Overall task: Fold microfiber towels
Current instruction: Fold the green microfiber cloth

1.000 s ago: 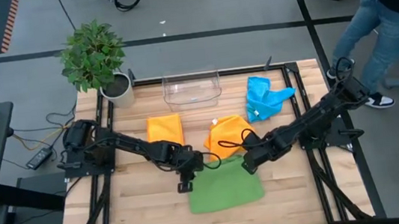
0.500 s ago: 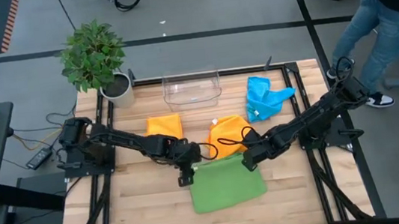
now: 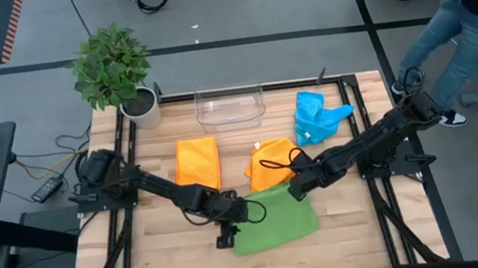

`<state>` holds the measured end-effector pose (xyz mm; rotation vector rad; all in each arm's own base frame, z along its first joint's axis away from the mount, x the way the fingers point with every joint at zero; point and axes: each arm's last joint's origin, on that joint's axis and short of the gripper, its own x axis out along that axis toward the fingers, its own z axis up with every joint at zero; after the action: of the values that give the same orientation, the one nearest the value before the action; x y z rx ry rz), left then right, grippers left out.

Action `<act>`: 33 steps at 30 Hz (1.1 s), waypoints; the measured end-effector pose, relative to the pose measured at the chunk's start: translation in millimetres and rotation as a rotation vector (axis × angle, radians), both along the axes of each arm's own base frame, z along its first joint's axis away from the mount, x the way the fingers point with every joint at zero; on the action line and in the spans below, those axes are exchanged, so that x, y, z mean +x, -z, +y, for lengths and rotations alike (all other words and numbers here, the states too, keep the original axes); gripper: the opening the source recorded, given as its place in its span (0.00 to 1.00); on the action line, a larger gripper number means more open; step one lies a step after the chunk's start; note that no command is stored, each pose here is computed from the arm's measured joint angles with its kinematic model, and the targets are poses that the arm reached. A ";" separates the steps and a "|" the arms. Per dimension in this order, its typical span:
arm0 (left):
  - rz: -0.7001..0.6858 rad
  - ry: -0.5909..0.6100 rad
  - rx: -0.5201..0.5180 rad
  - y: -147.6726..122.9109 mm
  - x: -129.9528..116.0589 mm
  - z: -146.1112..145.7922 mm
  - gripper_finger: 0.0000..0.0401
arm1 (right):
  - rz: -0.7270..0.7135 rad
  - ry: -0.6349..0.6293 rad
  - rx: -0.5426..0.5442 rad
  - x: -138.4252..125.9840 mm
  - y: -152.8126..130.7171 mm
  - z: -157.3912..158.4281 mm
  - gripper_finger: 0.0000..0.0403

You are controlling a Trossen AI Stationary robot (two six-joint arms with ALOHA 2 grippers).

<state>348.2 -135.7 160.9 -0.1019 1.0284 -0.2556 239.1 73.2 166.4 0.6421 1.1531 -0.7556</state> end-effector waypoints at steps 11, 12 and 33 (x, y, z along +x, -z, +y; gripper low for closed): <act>-0.032 0.002 -0.017 -0.9 3.5 -0.7 0.29 | -0.292 -0.015 0.106 -7.9 -50.0 40.1 0.49; -0.039 -0.001 -0.020 -1.3 4.5 0.3 0.29 | -0.340 -0.023 0.127 -10.7 -48.8 54.1 0.48; -0.024 -0.004 -0.088 37.0 15.8 -16.6 0.11 | -0.154 -0.082 0.233 -13.2 46.1 131.4 0.01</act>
<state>364.0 -152.3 123.9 -0.1799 0.9935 -0.2974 225.9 204.6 120.3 0.8279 1.1270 -0.4968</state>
